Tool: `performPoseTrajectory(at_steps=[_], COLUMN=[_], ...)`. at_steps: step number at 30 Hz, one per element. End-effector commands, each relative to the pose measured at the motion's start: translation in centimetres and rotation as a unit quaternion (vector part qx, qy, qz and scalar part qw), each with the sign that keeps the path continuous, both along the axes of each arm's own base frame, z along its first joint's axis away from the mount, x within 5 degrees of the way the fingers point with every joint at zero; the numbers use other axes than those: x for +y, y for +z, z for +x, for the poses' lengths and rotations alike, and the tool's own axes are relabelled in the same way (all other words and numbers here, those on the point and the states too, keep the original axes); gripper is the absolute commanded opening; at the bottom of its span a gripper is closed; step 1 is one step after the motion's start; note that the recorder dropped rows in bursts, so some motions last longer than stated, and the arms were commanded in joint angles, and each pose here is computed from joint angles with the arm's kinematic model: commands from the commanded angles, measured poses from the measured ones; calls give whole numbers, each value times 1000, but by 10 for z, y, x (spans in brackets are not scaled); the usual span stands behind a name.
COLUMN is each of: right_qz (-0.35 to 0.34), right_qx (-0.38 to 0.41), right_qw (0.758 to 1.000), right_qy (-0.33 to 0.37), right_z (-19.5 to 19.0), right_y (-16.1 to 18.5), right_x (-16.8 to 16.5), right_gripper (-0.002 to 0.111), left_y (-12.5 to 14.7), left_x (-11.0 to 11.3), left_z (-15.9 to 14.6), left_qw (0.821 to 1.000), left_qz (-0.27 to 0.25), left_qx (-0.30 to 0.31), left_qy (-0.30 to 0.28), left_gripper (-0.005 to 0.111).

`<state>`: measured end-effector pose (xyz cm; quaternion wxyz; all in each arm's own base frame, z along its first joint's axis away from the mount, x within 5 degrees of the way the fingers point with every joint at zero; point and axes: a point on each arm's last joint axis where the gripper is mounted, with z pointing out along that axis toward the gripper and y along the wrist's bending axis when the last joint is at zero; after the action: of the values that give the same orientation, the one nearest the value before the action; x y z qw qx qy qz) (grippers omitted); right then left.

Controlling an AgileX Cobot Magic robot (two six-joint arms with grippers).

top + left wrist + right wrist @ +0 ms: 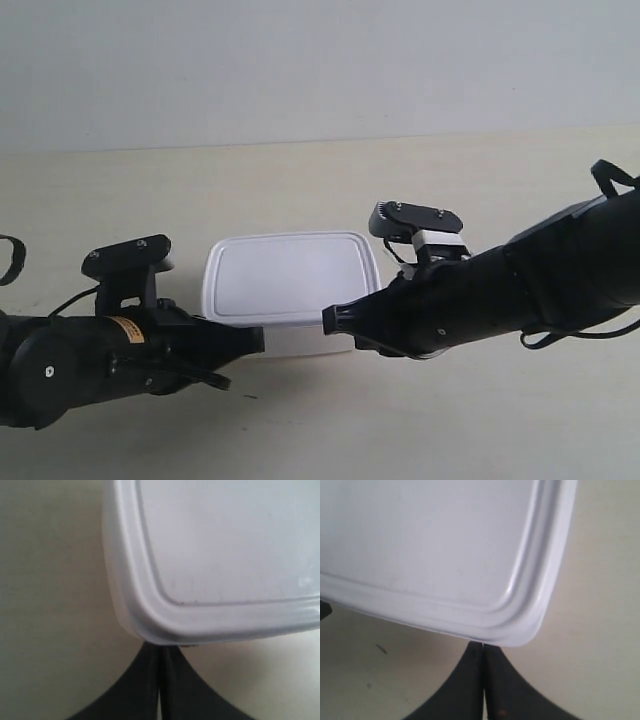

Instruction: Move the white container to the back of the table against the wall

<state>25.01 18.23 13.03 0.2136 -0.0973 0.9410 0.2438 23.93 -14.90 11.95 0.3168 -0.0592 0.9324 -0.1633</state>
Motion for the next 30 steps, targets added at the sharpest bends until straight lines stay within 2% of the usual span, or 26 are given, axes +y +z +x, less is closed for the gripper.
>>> performPoseTrajectory(at_steps=[1,17,30], right_qz=[7,15,-10], right_qx=[-20,-32,-68], right_qw=[1000,999,997], right_qy=[5,3,-18], right_z=[9,31,45], right_y=[8,8,12], right_x=[7,20,20], right_gripper=[0,0,0], left_y=[7,12,15], left_x=[-1,-16,8], left_z=[12,39,68], left_qw=[1000,998,998], left_qz=[-3,0,10], left_qx=[-26,-53,-57], left_qy=[1,-14,20], left_gripper=[0,0,0])
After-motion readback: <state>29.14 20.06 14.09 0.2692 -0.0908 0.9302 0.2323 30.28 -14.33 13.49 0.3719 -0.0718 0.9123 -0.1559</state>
